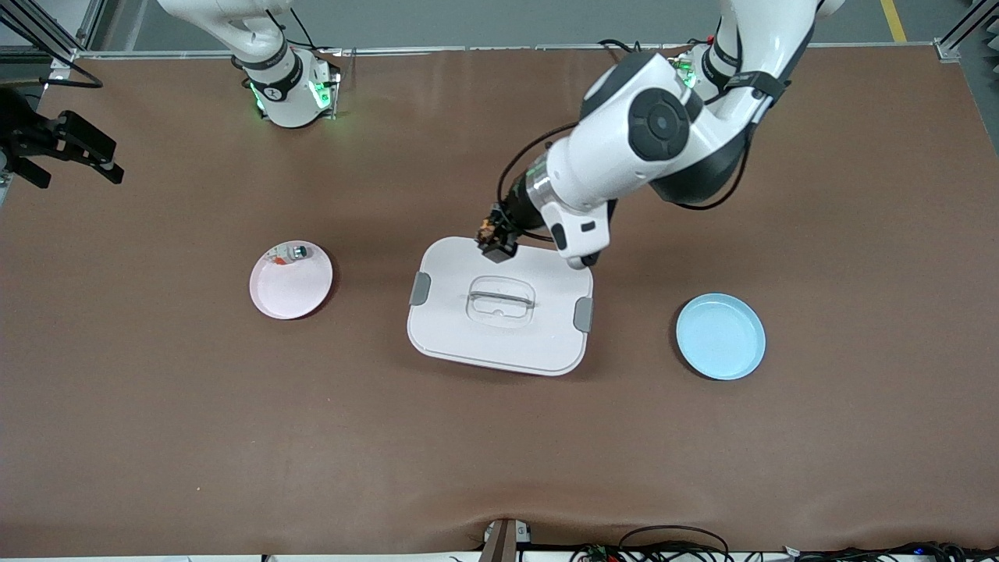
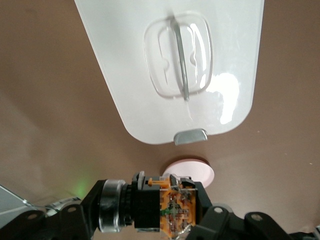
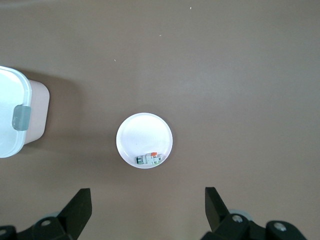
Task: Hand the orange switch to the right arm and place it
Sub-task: 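Lift the orange switch and carry it over the white box, then hold the switch out while the right gripper reaches toward it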
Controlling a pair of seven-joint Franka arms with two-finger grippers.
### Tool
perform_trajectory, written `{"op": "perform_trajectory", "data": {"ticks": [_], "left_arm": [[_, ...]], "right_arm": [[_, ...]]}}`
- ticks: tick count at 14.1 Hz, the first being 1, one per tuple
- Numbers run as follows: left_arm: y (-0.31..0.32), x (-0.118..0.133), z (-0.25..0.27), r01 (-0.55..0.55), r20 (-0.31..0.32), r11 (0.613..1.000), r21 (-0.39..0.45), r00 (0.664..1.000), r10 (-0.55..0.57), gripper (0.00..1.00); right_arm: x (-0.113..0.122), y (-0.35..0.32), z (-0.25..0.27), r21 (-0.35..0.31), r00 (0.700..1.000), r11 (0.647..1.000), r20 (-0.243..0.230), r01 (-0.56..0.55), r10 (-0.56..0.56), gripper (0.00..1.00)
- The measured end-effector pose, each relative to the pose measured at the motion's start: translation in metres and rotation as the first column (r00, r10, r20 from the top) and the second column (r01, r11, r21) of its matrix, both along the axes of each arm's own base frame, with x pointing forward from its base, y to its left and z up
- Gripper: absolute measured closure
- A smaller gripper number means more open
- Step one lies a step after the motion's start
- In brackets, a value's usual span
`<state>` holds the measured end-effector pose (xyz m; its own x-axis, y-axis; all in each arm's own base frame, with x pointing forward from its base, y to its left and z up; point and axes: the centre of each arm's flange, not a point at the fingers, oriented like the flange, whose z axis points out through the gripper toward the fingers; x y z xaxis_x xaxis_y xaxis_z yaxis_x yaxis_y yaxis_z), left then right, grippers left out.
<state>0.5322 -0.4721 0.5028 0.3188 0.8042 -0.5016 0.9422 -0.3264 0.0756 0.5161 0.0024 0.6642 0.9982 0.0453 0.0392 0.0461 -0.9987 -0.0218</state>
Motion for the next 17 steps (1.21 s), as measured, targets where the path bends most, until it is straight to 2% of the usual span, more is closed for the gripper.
{"op": "perform_trajectory", "data": {"ticks": [2,3,5,7,10,13,15,17], "left_arm": [[-0.016,-0.006,0.003,-0.043,0.015,0.999,-0.033,0.999,0.043,0.27],[-0.022,-0.006,0.004,-0.061,0.026,0.997,-0.052,0.998,0.063,0.27],[-0.037,-0.008,0.002,-0.074,0.034,0.994,-0.082,0.996,0.077,0.27],[-0.046,-0.008,-0.004,-0.08,0.022,0.993,-0.091,0.996,0.083,0.27],[-0.056,-0.013,-0.01,-0.071,0.012,0.993,-0.093,0.997,0.072,0.27],[-0.064,-0.02,-0.011,-0.074,0.001,0.993,-0.092,0.997,0.074,0.27],[-0.066,-0.022,-0.011,-0.073,-0.002,0.993,-0.091,0.997,0.073,0.27],[-0.068,-0.024,-0.011,-0.08,-0.009,0.993,-0.089,0.997,0.08,0.27]], "right_arm": [[0.0,0.004,-0.007,0.024,1.0,1.0,-0.026,-0.003,0.004,0.0],[0.0,0.009,-0.011,0.064,0.999,0.998,-0.038,-0.003,0.005,0.0],[0.0,0.025,-0.025,0.182,0.996,0.982,-0.083,0.049,-0.034,0.0],[0.002,0.052,-0.04,0.315,0.992,0.945,-0.118,0.087,-0.051,0.0],[0.006,0.109,-0.064,0.451,0.99,0.884,-0.114,0.122,-0.078,0.0],[0.005,0.167,-0.093,0.576,0.987,0.802,-0.1,0.159,-0.124,0.0],[0.0,0.198,-0.112,0.626,0.982,0.757,-0.091,0.186,-0.166,0.0],[-0.007,0.222,-0.124,0.648,0.98,0.738,-0.074,0.189,-0.186,0.0]]}}
